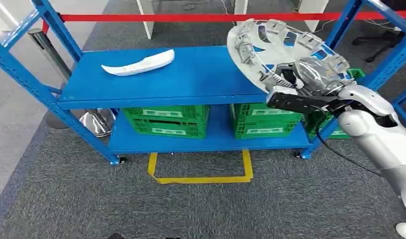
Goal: Take the parts from the cabinet and place them on the table.
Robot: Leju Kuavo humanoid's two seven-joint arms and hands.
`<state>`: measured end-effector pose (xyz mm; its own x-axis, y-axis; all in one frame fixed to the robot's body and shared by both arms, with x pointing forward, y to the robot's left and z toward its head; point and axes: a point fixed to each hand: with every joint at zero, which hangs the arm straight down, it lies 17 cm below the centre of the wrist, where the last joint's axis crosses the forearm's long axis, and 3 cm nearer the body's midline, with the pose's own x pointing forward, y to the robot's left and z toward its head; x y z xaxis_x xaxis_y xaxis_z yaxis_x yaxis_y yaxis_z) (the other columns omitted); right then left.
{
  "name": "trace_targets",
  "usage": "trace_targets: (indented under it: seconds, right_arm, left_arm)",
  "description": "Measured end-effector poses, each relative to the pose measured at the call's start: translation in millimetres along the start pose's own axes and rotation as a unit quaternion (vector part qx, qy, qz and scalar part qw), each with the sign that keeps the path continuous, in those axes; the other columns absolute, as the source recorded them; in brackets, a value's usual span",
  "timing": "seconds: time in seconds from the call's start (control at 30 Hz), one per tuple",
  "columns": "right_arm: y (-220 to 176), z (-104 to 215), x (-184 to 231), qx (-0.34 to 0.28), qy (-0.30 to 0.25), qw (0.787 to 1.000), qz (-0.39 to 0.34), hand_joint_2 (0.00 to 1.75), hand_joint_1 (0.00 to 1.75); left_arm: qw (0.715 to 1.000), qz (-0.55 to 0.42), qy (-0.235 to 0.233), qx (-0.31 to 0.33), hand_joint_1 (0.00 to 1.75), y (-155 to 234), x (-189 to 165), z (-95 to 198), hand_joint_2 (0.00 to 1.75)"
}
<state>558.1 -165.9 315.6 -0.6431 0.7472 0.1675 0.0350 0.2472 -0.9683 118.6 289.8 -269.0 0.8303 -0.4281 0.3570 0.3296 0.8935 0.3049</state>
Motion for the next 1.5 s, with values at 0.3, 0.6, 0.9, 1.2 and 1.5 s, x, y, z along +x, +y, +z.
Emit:
trace_targets:
  seconds: [0.3,0.6,0.9,1.2,1.5]
  right_arm:
    - [5,6,-11,0.006,0.011,1.0,-0.001,1.75,1.75]
    - [4,6,-12,0.005,0.011,1.0,-0.001,1.75,1.75]
    - [7,15,-21,0.005,0.02,1.0,-0.008,1.75,1.75]
    - [9,31,-35,-0.014,0.032,0.999,-0.008,1.75,1.75]
    - [10,36,-43,-0.007,0.04,0.999,-0.018,1.75,1.75]
  left_arm:
    - [1.0,-0.001,-0.012,-0.007,0.0,-1,6,-1,1.75]
    - [1.0,-0.002,-0.009,-0.006,0.0,1,2,0,1.75]
    - [1.0,-0.004,-0.008,-0.008,0.0,0,1,0,1.75]
    - [1.0,-0.01,-0.009,-0.009,0.0,1,2,0,1.75]
    - [1.0,-0.013,-0.009,-0.012,0.0,-2,1,0,1.75]
